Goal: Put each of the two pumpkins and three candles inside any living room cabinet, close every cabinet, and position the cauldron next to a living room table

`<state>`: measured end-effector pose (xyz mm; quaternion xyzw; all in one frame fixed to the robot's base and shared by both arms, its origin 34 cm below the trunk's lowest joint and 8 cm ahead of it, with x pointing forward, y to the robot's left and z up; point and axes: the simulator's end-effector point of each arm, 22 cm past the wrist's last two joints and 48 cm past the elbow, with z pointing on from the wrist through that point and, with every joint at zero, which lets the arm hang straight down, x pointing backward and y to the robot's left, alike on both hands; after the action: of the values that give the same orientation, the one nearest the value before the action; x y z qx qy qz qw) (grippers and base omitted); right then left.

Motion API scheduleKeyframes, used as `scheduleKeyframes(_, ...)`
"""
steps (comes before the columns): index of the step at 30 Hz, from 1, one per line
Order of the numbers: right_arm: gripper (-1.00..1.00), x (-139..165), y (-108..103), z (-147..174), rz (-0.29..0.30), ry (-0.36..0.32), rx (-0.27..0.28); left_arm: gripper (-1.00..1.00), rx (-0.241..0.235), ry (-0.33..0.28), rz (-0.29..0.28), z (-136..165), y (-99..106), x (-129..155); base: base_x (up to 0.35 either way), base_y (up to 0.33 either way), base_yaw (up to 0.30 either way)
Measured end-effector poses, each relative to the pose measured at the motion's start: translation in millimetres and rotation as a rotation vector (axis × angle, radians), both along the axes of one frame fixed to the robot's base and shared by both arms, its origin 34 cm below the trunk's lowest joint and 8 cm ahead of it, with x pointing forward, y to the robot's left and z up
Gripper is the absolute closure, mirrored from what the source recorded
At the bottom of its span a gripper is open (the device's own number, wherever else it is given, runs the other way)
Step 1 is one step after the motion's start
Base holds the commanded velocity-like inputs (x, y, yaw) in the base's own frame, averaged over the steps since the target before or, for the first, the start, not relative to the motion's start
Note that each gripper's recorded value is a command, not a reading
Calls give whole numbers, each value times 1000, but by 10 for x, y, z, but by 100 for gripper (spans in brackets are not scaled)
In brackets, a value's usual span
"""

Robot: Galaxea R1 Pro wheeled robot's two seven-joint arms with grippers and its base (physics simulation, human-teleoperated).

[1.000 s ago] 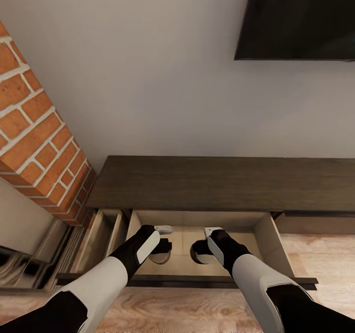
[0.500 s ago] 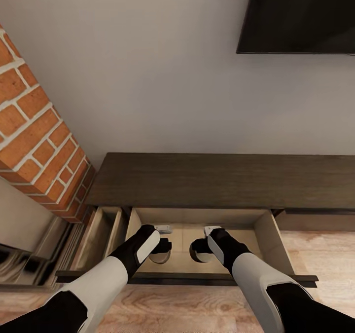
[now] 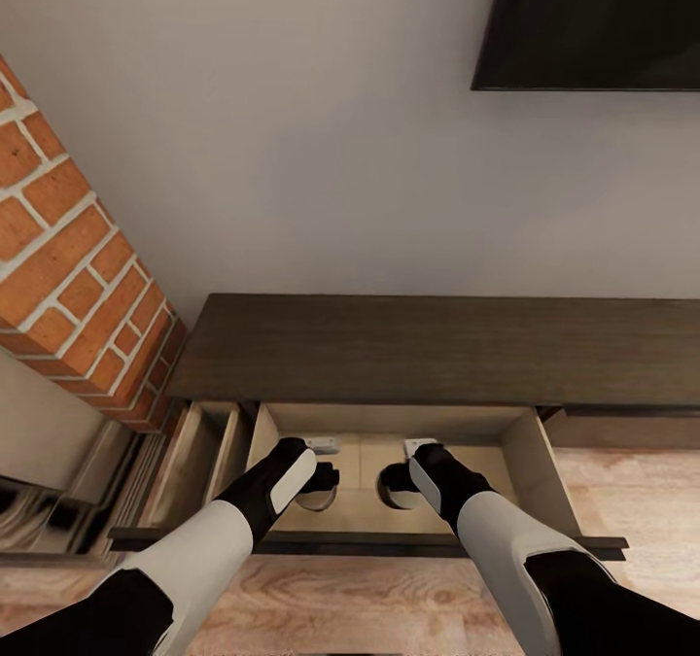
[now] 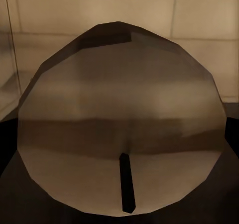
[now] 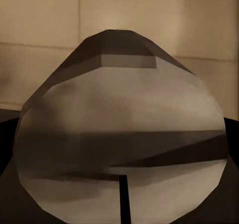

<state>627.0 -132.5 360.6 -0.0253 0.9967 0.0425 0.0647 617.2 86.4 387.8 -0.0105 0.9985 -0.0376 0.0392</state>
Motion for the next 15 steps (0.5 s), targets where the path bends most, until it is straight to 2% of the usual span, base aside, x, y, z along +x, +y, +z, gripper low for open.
scheduleKeyframes(3,100,-16,-69,-27,-2,6,-32,100,-1,3,0,-21,-2,-8,0,0,0)
scheduleKeyframes(15,100,-70,-159,-119,-6,27,-72,100,2,11,4,-113,2,-45,0,0,0)
